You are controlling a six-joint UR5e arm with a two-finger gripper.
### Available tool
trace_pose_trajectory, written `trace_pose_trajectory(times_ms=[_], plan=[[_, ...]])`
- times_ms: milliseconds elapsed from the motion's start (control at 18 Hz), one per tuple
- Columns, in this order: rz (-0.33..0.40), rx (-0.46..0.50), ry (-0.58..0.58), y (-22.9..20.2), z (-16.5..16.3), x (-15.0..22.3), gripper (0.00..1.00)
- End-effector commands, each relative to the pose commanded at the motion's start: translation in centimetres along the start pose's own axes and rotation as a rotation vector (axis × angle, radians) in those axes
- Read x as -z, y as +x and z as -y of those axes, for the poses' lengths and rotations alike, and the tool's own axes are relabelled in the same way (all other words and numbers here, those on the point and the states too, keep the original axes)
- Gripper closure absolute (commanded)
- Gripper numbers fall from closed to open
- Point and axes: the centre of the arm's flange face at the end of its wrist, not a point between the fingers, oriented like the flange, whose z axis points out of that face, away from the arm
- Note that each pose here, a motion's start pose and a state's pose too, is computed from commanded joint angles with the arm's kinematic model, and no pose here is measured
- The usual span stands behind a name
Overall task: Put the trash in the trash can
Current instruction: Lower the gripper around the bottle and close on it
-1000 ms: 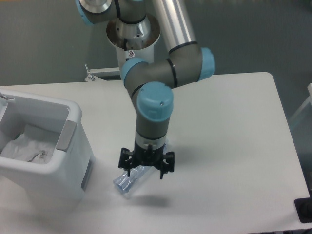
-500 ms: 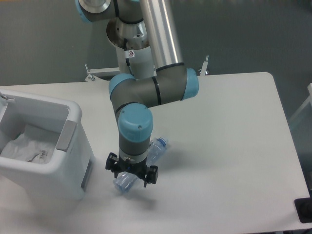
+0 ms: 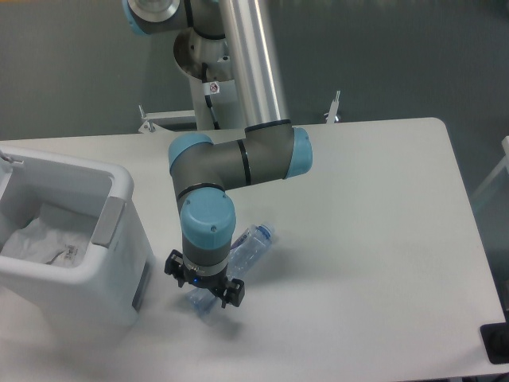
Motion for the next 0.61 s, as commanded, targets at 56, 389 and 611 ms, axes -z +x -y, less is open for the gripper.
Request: trace_pose_trajectory(times_ms=[56, 389, 611], plan=[[0.002, 0.003, -0.017, -0.3, 0.1, -0.9, 0.00], [0.012, -0.022, -0.062, 0.3, 1.0, -3.3, 0.00], [-0.007, -0.032, -0.085, 1.2, 1.2, -4.2, 0.03]])
